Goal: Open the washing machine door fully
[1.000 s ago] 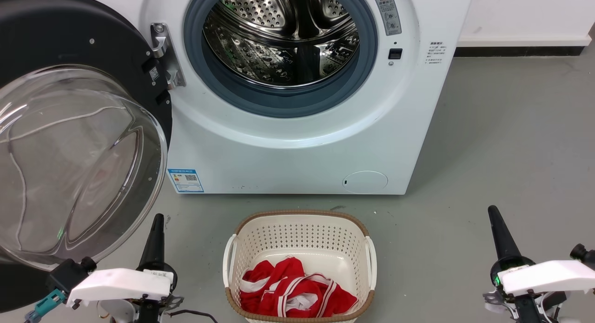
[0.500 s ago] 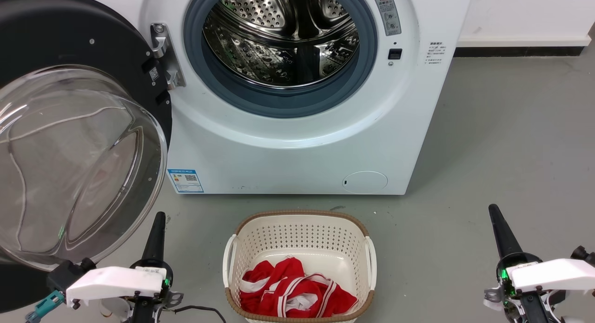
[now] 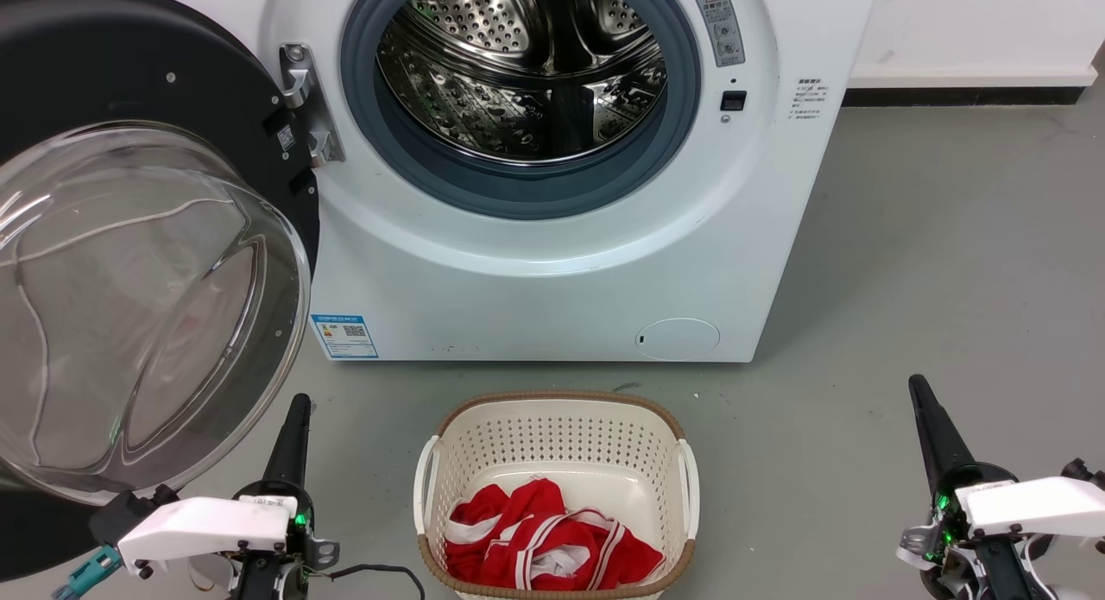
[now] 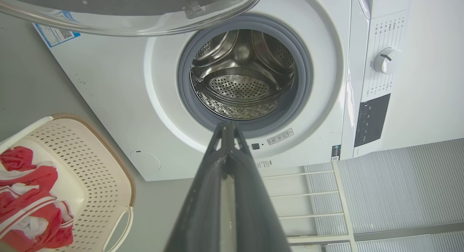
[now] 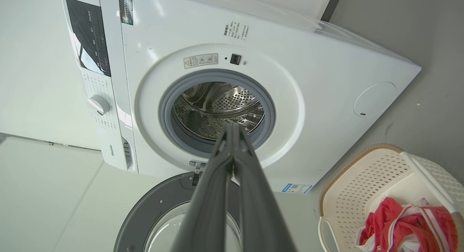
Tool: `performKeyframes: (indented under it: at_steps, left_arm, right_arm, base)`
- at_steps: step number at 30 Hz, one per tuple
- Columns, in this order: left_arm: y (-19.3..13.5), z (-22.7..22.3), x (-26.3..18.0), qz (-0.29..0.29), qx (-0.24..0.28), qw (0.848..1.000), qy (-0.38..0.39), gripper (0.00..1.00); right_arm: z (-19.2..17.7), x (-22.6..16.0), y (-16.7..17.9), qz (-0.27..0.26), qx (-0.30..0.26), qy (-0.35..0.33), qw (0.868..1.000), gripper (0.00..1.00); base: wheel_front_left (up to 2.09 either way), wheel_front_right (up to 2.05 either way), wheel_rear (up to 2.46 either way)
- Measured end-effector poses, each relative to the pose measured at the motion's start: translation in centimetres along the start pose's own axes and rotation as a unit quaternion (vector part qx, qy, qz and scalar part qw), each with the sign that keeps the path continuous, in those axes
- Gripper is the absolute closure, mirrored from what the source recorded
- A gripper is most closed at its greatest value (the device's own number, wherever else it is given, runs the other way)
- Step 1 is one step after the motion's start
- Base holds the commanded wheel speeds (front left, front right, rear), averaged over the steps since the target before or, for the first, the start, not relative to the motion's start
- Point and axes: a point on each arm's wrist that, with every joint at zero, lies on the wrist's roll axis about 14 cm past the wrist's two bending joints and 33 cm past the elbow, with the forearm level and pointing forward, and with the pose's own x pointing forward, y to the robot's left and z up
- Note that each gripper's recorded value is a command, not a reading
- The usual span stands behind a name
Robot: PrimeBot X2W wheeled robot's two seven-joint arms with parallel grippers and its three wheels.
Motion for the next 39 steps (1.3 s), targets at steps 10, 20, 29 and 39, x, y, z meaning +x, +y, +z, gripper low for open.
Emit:
performKeyframes:
  at_steps: [10,20,29,39]
  left_arm:
    - [-0.1,-0.06,0.07,-0.003,-0.04,0.999,0.004,1.0]
    - [-0.4,-0.08,0.26,-0.009,-0.078,0.997,0.007,1.0]
    - [-0.44,-0.11,0.26,-0.013,-0.109,0.994,0.01,1.0]
    - [-0.49,-0.11,0.29,-0.014,-0.125,0.992,0.011,1.0]
  right_arm:
    - [0.1,0.1,-0.07,0.0,0.042,0.0,0.999,1.0]
    - [0.2,0.17,-0.07,0.001,0.08,-0.001,0.997,1.0]
    - [0.32,0.36,0.12,0.006,0.112,-0.001,0.994,1.0]
    - [0.4,0.41,0.13,0.007,0.128,-0.002,0.992,1.0]
  base:
    - [0.0,0.0,0.0]
    - [0.0,0.0,0.0]
    - [0.0,0.0,0.0]
    - [0.0,0.0,0.0]
